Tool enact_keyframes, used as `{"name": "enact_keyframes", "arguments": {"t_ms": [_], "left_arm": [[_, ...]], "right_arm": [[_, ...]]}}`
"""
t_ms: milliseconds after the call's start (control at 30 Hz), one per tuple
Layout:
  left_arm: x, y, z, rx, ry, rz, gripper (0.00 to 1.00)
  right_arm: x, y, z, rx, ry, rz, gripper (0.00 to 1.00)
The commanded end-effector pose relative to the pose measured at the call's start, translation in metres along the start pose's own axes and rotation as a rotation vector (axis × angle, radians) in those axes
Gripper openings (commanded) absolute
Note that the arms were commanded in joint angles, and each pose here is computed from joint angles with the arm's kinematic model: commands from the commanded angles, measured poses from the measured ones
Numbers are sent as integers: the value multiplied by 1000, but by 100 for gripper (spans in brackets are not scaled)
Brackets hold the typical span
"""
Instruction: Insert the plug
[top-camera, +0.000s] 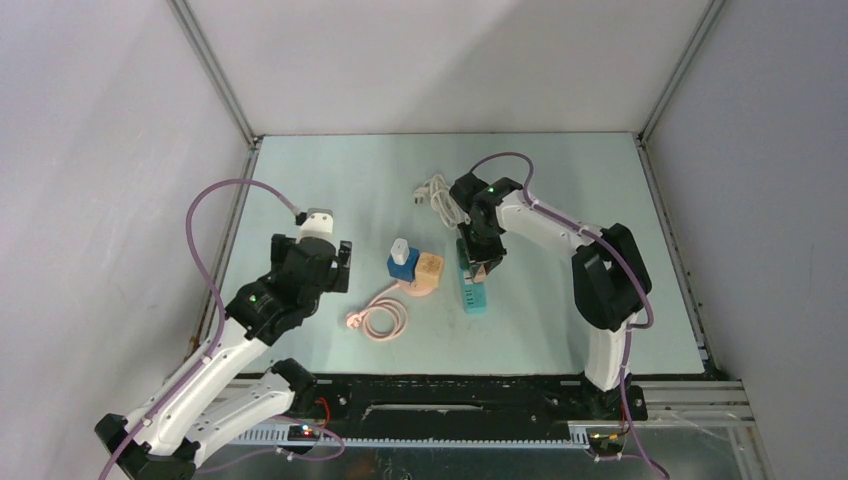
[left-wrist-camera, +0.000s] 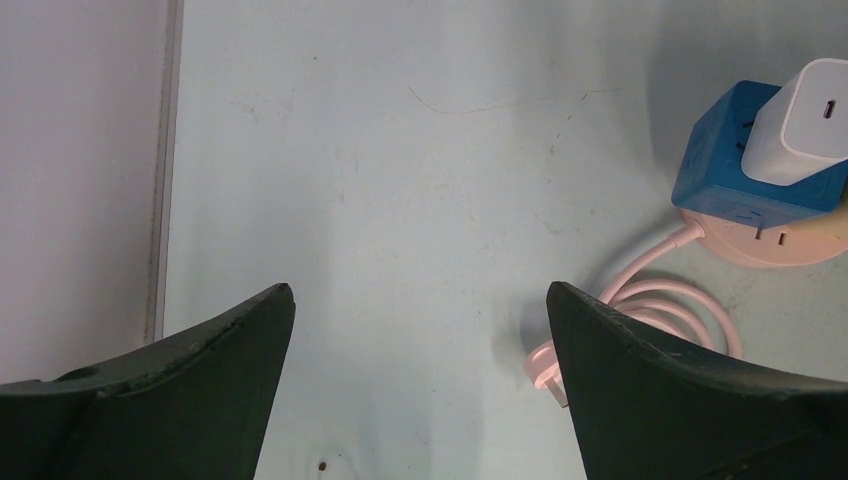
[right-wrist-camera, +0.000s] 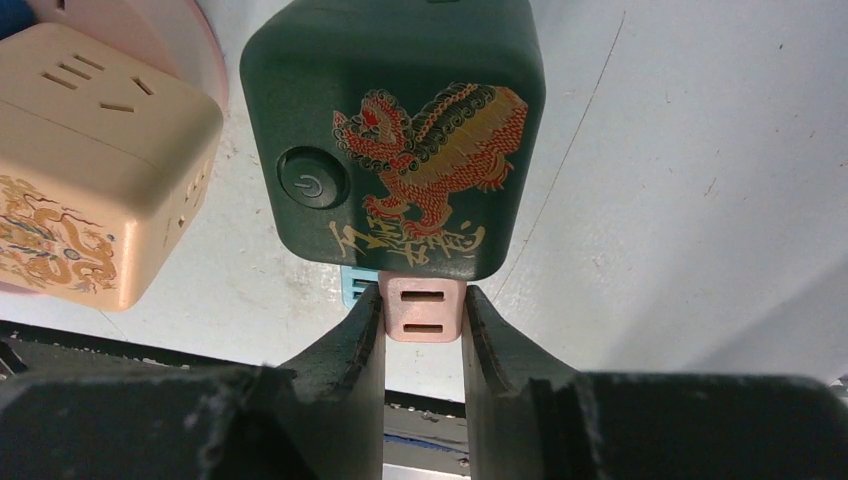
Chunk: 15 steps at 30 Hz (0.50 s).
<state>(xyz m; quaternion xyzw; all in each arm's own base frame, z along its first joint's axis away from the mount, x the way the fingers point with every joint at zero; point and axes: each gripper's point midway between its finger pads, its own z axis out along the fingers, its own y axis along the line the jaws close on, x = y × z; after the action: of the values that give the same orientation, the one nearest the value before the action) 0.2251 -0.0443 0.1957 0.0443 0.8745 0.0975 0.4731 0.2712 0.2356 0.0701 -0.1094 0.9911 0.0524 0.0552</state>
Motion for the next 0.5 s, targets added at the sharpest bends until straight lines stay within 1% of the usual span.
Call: {"name": "enact_keyframes", "arguments": {"t_ms": [0, 300, 467], "left_arm": [[-2, -1, 1, 9, -14, -7, 100], [-3, -1, 0, 13, -22, -13, 100], [-3, -1, 0, 15, -23, -14, 100]], "right_arm": [[19, -4, 55, 60, 100, -26, 0], [23, -4, 76, 58, 138, -21, 0], [19, -4, 82, 47, 133, -11, 0]]}}
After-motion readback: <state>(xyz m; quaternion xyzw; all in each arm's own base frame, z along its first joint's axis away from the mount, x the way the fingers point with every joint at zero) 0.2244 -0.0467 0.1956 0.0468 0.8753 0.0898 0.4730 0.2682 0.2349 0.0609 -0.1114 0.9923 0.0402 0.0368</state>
